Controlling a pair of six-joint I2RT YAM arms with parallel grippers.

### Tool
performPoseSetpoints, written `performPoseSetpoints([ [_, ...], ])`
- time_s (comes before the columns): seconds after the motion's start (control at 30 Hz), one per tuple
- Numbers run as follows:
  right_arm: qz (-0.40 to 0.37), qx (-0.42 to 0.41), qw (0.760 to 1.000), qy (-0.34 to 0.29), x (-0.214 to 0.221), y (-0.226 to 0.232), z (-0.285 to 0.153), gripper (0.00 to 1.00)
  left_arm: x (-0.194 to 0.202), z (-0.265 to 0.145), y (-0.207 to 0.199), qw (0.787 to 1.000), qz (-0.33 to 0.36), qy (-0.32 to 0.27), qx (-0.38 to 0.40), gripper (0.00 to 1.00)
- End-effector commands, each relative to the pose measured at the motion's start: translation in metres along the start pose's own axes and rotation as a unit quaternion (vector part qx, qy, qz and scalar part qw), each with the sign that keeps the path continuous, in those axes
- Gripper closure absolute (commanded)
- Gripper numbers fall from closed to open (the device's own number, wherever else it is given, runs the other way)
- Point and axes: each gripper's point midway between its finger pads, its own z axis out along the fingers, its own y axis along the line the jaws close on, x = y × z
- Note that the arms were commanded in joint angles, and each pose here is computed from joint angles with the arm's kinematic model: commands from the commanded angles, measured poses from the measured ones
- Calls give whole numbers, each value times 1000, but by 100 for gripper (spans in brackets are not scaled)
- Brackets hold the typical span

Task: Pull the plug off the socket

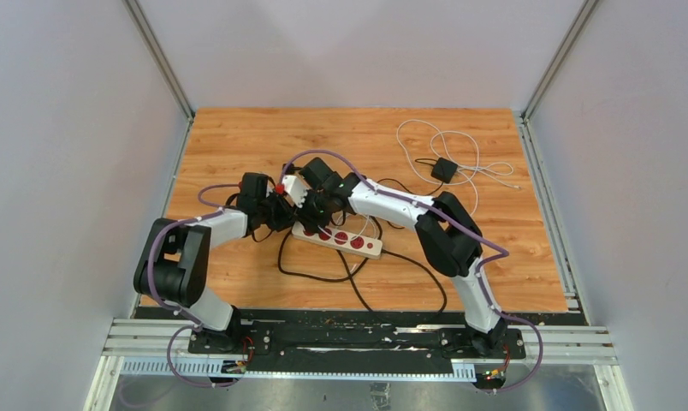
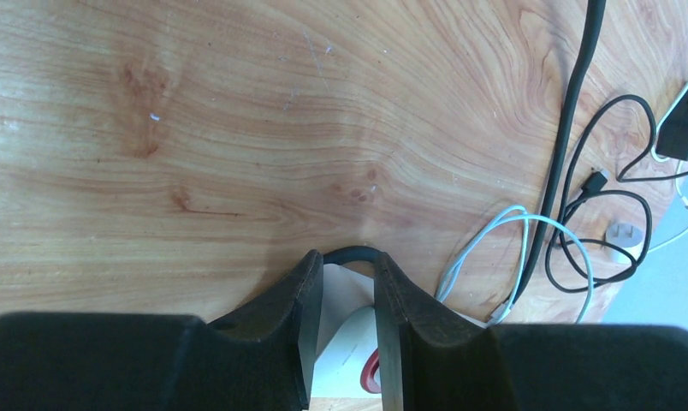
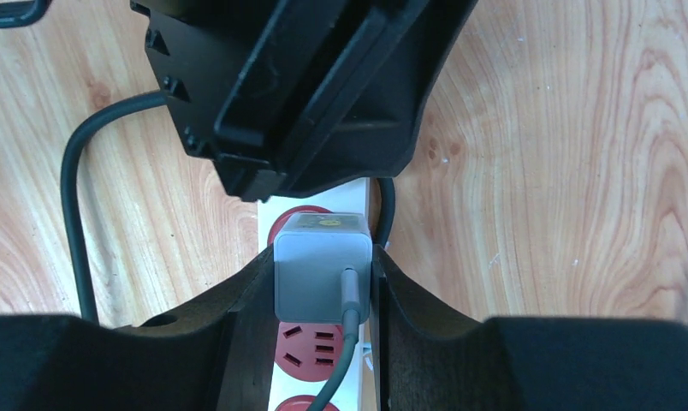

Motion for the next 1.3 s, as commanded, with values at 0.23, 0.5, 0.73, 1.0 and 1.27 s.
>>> performPoseSetpoints([
  [0.23,-119,150,970,149,41,-2,6,100,64,4,32,992,2,116,-50,79],
  [0.5,-193,197,948,158,44,1,7,100,72,5,37,990,2,125,-60,81],
  [0.73,-111,71,989,62,24,35,1,100,82,4,51,988,5,134,-77,82],
  [1.0,-61,86,994,-22,-6,18,-32,100,84,-6,76,985,19,117,-125,82],
  [1.27,-21,89,993,-81,-28,12,-50,100,82,-15,85,983,33,105,-145,82],
])
